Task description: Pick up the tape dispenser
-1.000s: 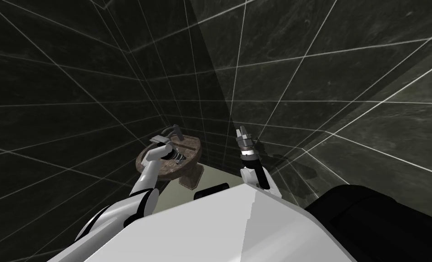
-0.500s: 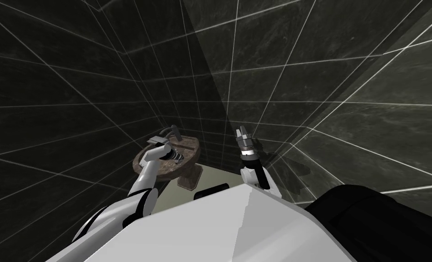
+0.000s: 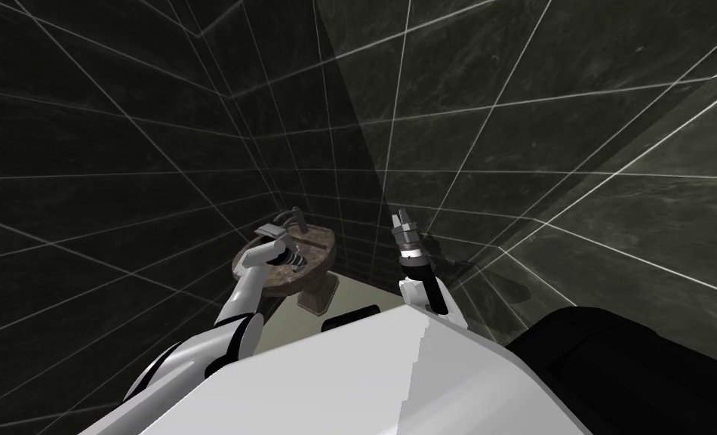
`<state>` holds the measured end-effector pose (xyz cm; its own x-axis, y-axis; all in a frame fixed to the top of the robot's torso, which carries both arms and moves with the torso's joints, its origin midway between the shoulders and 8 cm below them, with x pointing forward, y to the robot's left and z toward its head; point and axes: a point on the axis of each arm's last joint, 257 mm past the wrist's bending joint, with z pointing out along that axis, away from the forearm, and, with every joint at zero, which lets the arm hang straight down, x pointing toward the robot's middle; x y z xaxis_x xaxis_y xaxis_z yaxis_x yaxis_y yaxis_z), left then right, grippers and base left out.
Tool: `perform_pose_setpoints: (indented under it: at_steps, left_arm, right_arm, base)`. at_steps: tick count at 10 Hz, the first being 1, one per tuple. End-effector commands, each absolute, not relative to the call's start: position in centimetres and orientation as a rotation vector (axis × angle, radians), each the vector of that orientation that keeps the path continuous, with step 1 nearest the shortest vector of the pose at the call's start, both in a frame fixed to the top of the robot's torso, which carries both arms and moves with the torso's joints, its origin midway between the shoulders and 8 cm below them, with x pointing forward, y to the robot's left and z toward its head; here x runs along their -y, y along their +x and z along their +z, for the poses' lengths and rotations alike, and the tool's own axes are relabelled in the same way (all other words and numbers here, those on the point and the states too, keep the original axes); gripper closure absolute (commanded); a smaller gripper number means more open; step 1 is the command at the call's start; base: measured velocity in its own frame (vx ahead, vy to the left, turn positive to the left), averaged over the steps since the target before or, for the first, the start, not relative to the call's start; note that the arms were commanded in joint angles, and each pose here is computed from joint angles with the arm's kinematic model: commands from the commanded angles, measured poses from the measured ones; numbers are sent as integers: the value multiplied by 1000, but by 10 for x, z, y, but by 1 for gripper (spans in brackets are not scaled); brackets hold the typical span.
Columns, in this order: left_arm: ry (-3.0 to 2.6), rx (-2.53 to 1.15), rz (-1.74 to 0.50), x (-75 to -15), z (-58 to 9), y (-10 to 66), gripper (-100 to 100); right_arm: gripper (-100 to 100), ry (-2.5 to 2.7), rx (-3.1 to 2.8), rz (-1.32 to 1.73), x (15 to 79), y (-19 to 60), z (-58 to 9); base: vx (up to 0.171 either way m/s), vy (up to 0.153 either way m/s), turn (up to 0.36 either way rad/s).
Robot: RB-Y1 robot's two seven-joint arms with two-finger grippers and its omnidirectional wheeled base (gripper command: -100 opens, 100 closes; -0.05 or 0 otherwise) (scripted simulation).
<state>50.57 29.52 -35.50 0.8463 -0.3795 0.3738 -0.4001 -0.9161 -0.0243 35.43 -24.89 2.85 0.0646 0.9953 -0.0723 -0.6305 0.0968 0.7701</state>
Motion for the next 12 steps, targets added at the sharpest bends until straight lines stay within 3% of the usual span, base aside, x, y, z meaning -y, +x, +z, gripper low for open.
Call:
perform_pose_setpoints:
  at_steps: [1, 8, 11, 12]
  left_arm:
    - [2929, 731, 575, -278, -353, 501, 100]
    - [2745, 1128, 547, -207, -339, 482, 100]
    - [2727, 1159, 547, -199, -337, 481, 100]
    - [2723, 1166, 544, -199, -337, 480, 0]
  right_arm:
    - [0, 651, -711, 1367, 249, 354, 29]
    - [0, 651, -711, 1368, 249, 354, 29]
    - [0, 651, -711, 1368, 249, 354, 29]
    - [0, 651, -711, 1368, 249, 354, 29]
  base:
    - [170, -95, 472]
    - [118, -96, 400]
    - [63, -76, 238]
    - [6, -10, -13]
